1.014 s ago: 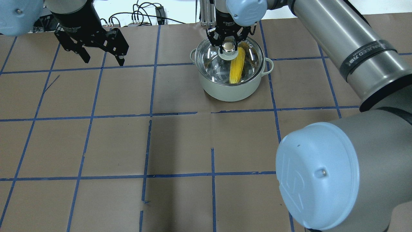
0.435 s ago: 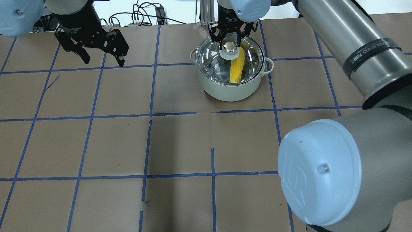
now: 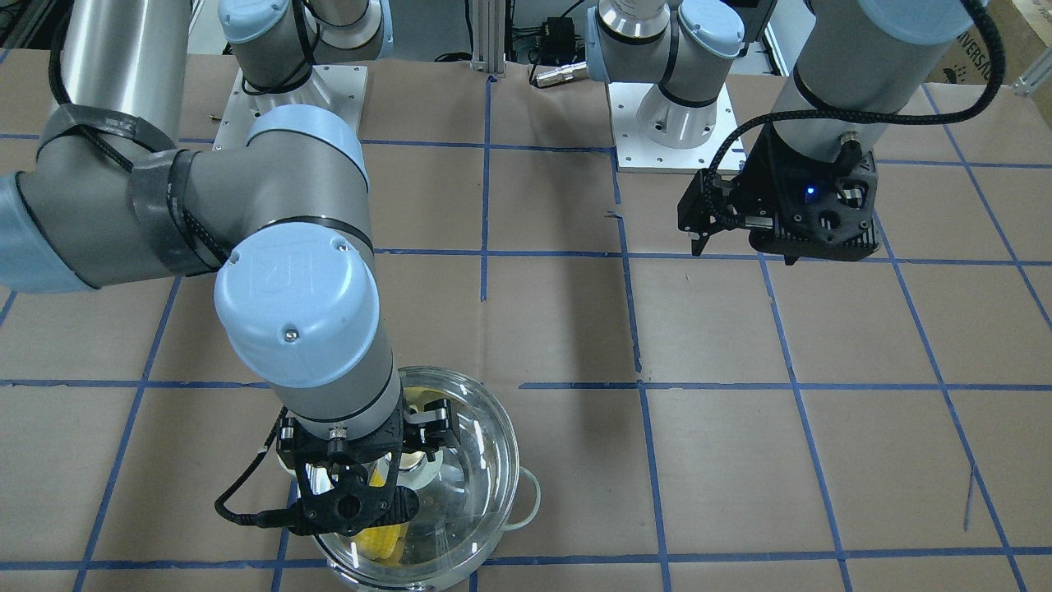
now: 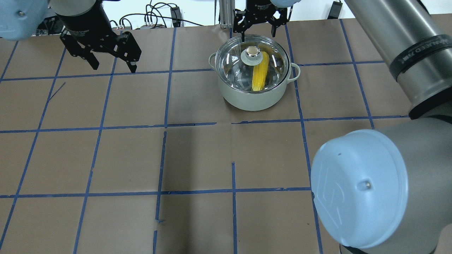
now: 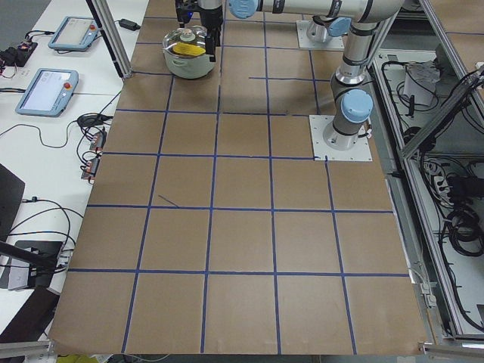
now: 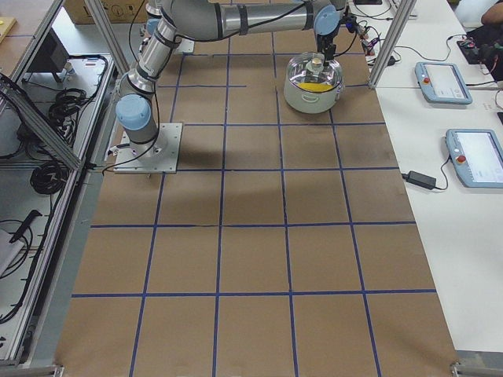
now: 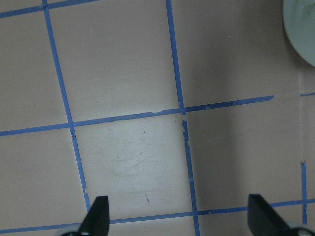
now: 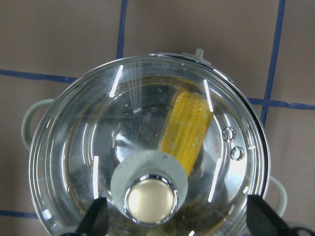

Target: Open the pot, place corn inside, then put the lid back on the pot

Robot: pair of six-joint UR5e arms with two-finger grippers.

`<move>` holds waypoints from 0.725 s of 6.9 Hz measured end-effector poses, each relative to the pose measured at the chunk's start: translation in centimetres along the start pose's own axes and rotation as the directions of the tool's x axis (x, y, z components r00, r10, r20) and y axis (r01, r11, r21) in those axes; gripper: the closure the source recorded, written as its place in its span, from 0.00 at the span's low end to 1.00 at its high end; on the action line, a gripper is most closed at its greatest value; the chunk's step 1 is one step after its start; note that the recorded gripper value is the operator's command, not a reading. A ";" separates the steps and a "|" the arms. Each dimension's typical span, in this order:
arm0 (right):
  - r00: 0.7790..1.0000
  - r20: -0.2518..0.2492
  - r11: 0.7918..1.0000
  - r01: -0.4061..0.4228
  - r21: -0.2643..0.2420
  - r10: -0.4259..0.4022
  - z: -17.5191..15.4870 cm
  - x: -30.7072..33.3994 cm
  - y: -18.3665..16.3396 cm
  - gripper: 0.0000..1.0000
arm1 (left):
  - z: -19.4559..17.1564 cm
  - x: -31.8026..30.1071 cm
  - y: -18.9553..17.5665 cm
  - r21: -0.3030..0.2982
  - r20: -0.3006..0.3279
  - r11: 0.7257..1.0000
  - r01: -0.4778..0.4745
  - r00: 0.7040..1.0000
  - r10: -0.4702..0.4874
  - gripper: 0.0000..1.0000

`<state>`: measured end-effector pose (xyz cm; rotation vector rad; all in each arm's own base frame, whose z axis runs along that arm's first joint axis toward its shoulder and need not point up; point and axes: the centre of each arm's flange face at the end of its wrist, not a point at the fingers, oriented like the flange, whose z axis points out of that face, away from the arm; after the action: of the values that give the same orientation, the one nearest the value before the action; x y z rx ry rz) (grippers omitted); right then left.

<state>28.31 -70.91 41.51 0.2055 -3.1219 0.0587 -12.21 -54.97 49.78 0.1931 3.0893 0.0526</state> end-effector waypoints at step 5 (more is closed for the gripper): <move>1.000 -0.002 1.000 -0.013 0.024 0.014 -9.3 7.1 10.0 0.00 | 0.1 0.0 0.1 -0.002 0.000 1.000 0.000 1.000 0.000 0.00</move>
<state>20.10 -61.62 50.57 0.1845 -3.1217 0.0961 -12.21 -54.84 49.68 0.1932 3.0895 0.0563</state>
